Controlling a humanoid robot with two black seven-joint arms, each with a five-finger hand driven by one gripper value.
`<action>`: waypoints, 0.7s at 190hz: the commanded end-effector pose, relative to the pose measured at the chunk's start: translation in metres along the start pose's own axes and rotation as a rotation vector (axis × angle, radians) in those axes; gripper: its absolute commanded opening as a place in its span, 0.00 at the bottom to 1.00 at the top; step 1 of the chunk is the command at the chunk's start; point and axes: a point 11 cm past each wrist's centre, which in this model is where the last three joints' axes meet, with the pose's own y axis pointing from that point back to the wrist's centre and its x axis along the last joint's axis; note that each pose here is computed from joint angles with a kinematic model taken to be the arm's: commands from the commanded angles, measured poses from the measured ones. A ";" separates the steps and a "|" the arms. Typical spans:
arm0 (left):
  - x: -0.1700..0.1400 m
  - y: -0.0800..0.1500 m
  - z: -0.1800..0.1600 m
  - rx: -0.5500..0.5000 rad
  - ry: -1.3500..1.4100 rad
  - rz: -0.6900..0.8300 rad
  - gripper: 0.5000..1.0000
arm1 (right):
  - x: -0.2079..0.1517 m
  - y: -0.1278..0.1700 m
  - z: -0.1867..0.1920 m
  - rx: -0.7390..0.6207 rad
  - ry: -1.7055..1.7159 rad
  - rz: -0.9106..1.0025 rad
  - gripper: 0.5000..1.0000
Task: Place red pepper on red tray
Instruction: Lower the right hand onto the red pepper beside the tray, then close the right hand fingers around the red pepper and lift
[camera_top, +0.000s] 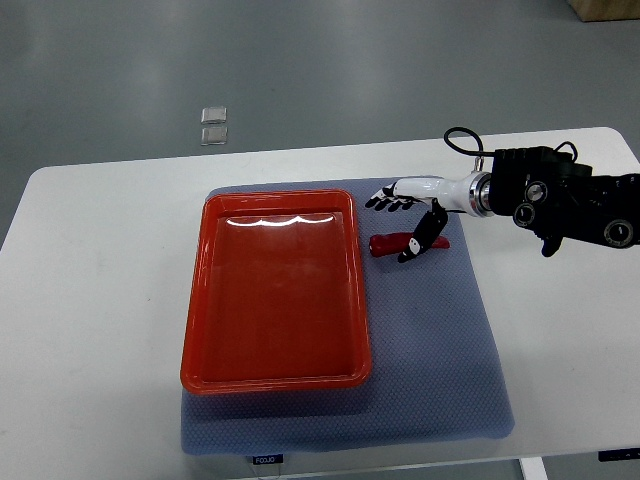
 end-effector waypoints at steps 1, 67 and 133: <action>0.000 0.000 0.000 -0.001 0.001 0.000 1.00 | -0.004 -0.003 -0.002 0.003 0.007 -0.004 0.73; 0.000 0.000 -0.001 0.001 0.000 0.001 1.00 | -0.018 -0.011 0.012 -0.033 0.015 -0.025 0.64; 0.000 0.000 -0.002 0.004 0.000 0.001 1.00 | -0.030 -0.019 0.020 -0.051 0.030 -0.013 0.46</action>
